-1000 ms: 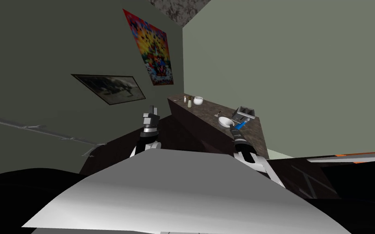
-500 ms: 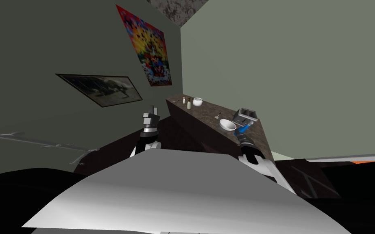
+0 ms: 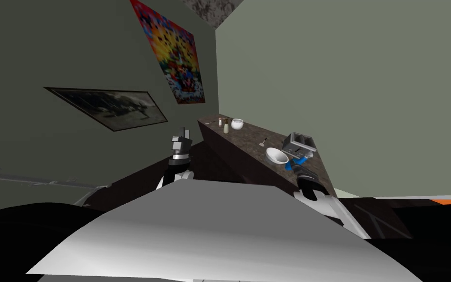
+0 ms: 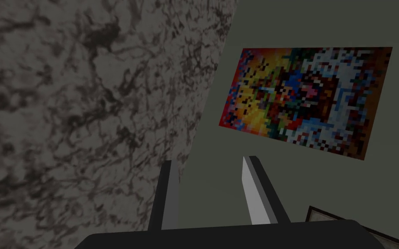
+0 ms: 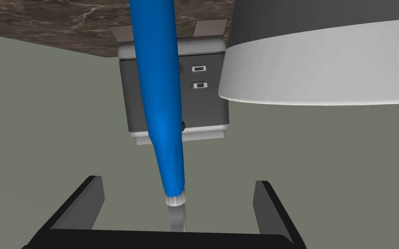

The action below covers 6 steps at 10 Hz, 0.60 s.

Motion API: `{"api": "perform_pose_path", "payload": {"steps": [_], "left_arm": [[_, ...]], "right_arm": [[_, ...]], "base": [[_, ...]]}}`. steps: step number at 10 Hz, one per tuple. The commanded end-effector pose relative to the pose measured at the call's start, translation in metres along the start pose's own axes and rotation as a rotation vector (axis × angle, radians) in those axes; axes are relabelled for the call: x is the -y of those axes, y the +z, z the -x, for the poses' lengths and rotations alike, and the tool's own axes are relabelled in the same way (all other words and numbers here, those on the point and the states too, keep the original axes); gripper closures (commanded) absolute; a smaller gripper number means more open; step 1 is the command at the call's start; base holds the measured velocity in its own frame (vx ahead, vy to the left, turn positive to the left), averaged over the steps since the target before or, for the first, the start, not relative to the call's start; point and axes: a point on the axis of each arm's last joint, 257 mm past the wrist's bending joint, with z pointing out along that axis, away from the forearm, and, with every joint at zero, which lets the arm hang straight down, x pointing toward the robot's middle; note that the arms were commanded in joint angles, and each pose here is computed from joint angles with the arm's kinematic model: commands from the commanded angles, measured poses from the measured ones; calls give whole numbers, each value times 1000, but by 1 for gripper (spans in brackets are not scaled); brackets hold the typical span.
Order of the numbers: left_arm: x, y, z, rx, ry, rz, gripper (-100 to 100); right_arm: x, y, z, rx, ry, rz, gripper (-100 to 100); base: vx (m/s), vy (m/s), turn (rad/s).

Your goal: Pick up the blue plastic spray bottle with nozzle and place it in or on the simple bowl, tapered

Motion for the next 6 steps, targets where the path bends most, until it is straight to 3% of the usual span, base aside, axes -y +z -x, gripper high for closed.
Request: {"api": "perform_pose_path", "payload": {"steps": [1,4,5,6], "left_arm": [[0,0,0,0,0,0,0],[0,0,0,0,0,0,0],[0,0,0,0,0,0,0],[0,0,0,0,0,0,0]], "right_arm": [[22,1,-4,-10,-76,-45,-100],[29,-1,-6,-18,-97,-60,-100],[30,-1,-7,-18,-99,-60,0],[37,8,-3,-14,-93,-89,-100]], "base": [[168,-48,-6],[87,-34,3],[8,-3,1],[-48,-9,162]]}}
